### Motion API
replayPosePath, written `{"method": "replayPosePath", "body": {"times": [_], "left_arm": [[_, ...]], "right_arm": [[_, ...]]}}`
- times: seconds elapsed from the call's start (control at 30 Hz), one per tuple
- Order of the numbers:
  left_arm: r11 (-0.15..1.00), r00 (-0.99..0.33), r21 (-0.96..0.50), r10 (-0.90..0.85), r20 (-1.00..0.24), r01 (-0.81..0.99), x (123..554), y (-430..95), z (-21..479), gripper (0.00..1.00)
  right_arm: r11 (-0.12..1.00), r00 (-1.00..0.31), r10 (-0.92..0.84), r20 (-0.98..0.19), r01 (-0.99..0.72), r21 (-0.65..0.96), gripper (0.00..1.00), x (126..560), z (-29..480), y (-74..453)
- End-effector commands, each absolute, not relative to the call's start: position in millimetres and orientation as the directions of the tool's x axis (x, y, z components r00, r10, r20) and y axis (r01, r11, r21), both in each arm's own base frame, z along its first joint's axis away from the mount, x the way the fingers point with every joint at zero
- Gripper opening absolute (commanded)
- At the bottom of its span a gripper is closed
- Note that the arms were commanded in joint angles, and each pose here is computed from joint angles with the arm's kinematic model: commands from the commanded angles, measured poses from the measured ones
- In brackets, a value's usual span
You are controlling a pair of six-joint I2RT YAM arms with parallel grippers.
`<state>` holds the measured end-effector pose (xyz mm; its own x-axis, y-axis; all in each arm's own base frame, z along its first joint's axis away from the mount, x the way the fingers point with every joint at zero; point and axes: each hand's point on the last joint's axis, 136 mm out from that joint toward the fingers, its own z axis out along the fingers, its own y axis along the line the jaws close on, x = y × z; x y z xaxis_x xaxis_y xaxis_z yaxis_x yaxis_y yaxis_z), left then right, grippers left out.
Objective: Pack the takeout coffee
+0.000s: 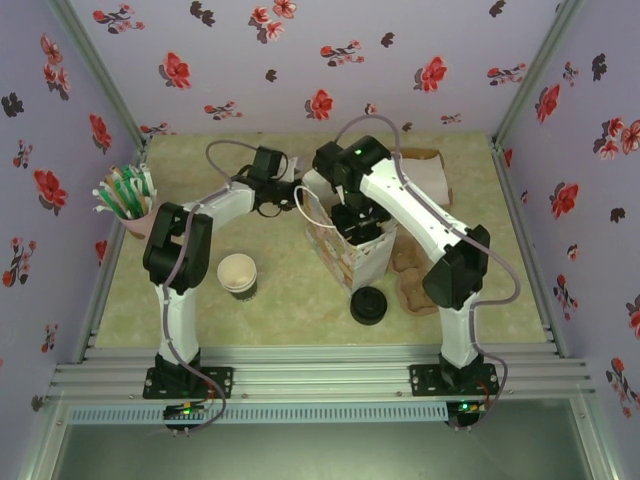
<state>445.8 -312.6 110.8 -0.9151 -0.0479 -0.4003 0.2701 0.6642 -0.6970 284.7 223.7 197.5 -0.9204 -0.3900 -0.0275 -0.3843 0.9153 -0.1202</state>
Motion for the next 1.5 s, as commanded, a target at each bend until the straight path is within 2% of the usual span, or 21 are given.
{"method": "replayPosePath", "body": {"times": [0.0,1.13,1.47], "left_arm": [[0.634,-0.896,-0.712,-0.070,-0.439,0.300,447.2,-308.4,139.2,0.81],[0.641,-0.892,-0.709,-0.081,-0.445,0.295,448.0,-297.6,151.1,0.85],[0.647,-0.883,-0.711,-0.120,-0.453,0.277,449.9,-279.3,160.1,0.90]], "right_arm": [[0.909,-0.920,-0.387,0.064,-0.392,-0.141,0.67,269.6,200.3,209.5],[0.894,-0.904,-0.427,0.012,-0.424,-0.148,0.66,278.1,197.3,221.2],[0.897,-0.904,-0.427,-0.003,-0.423,-0.131,0.66,280.6,197.6,222.3]]}}
